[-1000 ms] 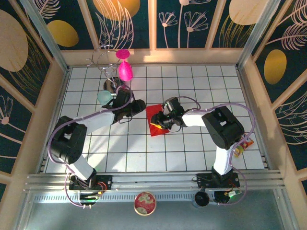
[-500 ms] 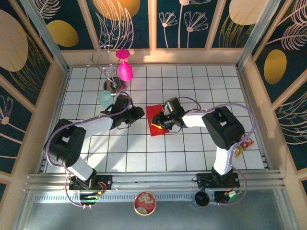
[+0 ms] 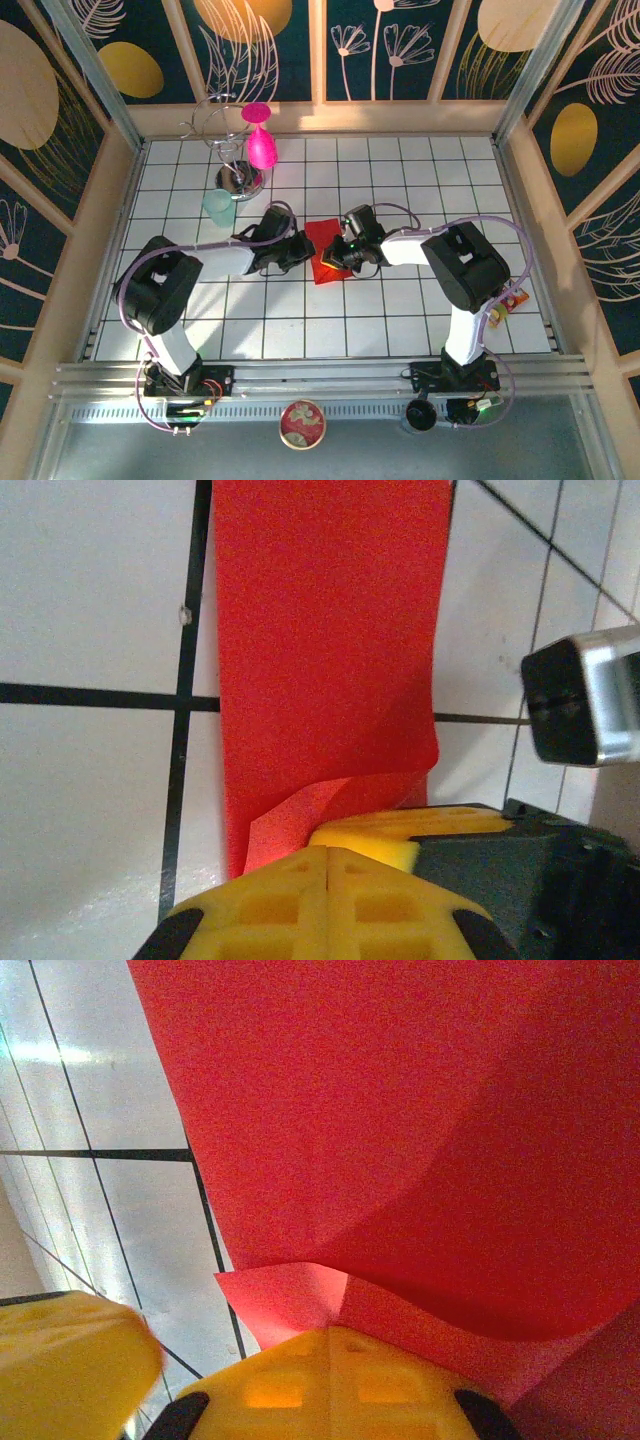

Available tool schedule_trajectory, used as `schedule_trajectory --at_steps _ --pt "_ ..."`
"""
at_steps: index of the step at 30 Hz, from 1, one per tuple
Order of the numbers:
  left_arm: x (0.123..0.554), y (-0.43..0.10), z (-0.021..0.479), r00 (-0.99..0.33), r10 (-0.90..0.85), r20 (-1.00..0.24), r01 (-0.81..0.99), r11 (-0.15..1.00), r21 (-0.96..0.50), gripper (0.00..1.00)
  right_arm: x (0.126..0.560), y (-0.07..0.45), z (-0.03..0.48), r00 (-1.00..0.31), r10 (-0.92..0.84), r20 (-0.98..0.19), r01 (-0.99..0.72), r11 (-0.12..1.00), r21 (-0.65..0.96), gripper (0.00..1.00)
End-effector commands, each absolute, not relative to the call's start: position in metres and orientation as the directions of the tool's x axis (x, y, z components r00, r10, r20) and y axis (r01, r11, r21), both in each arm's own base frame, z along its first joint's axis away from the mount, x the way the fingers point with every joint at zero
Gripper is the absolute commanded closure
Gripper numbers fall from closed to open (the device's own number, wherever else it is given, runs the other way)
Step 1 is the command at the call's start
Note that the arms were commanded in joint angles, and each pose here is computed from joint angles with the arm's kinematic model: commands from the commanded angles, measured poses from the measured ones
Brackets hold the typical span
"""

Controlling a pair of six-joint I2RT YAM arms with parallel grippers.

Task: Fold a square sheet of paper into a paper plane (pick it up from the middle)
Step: Fold the triangle a second time at the center of the table.

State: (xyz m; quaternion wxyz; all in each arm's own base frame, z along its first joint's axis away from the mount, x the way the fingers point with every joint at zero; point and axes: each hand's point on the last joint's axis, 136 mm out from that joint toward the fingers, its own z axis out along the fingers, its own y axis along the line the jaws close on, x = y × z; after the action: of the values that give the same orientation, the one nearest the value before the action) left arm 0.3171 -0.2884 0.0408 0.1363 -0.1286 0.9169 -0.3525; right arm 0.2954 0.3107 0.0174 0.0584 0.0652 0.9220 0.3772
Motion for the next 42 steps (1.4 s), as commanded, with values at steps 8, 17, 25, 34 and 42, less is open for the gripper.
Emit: schedule_trajectory --at_steps 8,17,25,34,42 --pt "0.332 -0.305 0.033 -0.934 -0.321 -0.157 -0.130 0.715 -0.686 0.98 0.287 0.302 -0.005 -0.986 0.163 -0.024 0.109 0.757 0.644 1.00" --pt "0.324 -0.290 0.006 -0.938 -0.312 -0.148 -0.166 0.783 -0.600 1.00 0.295 0.310 0.016 -0.984 0.164 -0.069 0.071 0.718 0.692 1.00" --pt "0.314 -0.278 -0.010 -0.948 -0.283 -0.147 -0.161 0.822 -0.546 1.00 0.309 0.310 0.060 -0.971 0.140 -0.192 -0.053 0.660 0.749 0.99" --pt "0.315 -0.281 -0.008 -0.950 -0.273 -0.148 -0.150 0.821 -0.551 1.00 0.311 0.291 0.027 -0.980 0.123 -0.158 -0.021 0.723 0.691 0.99" --pt "0.317 -0.283 0.000 -0.951 -0.265 -0.161 -0.135 0.820 -0.556 1.00 0.309 0.277 0.003 -0.980 0.154 -0.129 0.039 0.775 0.631 0.99"
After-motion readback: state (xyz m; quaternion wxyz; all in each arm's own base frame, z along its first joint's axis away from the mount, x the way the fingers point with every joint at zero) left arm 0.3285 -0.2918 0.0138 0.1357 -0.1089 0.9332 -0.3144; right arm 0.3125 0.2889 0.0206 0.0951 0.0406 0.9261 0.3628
